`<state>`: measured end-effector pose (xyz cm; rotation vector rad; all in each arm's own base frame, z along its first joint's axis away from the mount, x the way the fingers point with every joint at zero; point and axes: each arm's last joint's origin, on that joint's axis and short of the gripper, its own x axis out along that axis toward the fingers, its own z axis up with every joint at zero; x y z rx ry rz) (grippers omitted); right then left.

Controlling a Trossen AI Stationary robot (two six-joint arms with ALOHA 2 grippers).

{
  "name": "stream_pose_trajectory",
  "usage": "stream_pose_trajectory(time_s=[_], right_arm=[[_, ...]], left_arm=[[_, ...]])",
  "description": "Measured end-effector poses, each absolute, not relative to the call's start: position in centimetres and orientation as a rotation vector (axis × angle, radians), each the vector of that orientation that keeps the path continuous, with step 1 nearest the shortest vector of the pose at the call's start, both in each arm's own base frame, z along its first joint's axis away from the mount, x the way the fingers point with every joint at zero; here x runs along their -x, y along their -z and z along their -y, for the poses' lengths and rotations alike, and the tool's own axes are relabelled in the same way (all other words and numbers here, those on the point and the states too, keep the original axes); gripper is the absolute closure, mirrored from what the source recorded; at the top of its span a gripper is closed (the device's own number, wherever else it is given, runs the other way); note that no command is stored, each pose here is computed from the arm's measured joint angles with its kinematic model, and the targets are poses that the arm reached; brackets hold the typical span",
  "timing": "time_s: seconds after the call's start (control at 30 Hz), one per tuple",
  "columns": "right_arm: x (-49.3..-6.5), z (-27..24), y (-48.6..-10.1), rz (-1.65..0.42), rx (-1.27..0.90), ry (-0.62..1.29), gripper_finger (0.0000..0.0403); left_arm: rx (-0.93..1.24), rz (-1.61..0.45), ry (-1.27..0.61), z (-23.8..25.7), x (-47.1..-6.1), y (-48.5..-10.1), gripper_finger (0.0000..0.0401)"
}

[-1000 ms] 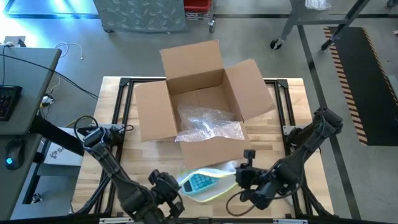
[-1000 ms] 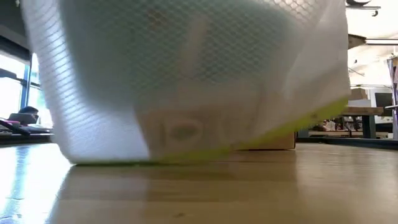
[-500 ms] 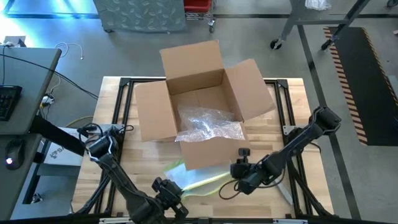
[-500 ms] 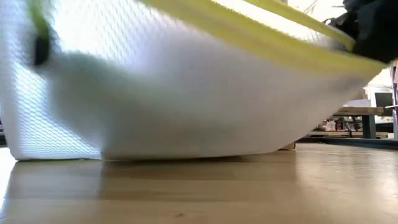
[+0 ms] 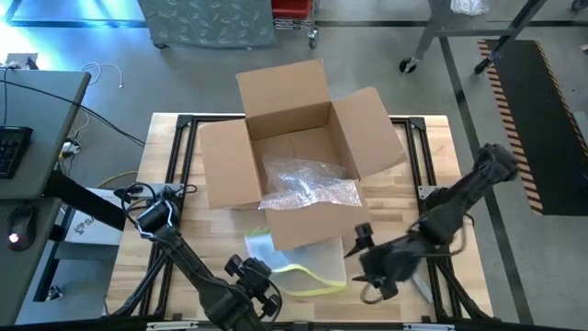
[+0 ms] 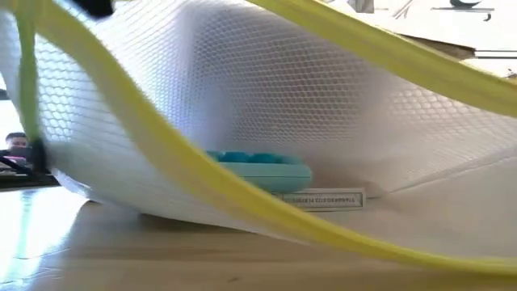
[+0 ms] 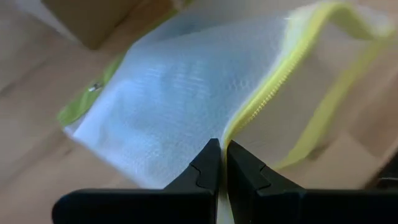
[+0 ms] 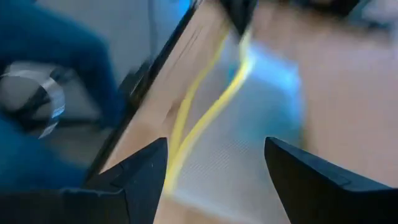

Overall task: Unpack boxes
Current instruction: Remove the bubble wrap from the cardboard box

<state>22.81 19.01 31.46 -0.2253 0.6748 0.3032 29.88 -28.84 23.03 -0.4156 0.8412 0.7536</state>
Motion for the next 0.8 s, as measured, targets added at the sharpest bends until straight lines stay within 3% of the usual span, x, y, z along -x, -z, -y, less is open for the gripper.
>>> stream_pose_trajectory(time_s=[0.17, 0.47, 0.63, 0.8], right_arm=[[-22.9, -17.0, -33.4, -0.523, 0.362, -0.06, 0.0149], [-26.4, -10.2, -32.6, -0.617, 0.537, 0.136, 0.0149], [-28.4, -4.5, -34.9, -0.524, 0.386, 0.042, 0.0149], [-30.0, 0.8, -34.6, -0.492, 0.126, 0.062, 0.0149]], left_arm=[[0.334, -0.948, -0.826, 27.8, -29.0, -22.2, 0.0401], [0.438, -1.128, -0.8, 26.0, -27.1, -18.4, 0.0401], [0.543, -1.074, -0.788, 23.8, -24.8, -17.8, 0.0401], [0.597, -0.898, -0.796, 21.9, -22.0, -17.4, 0.0401]])
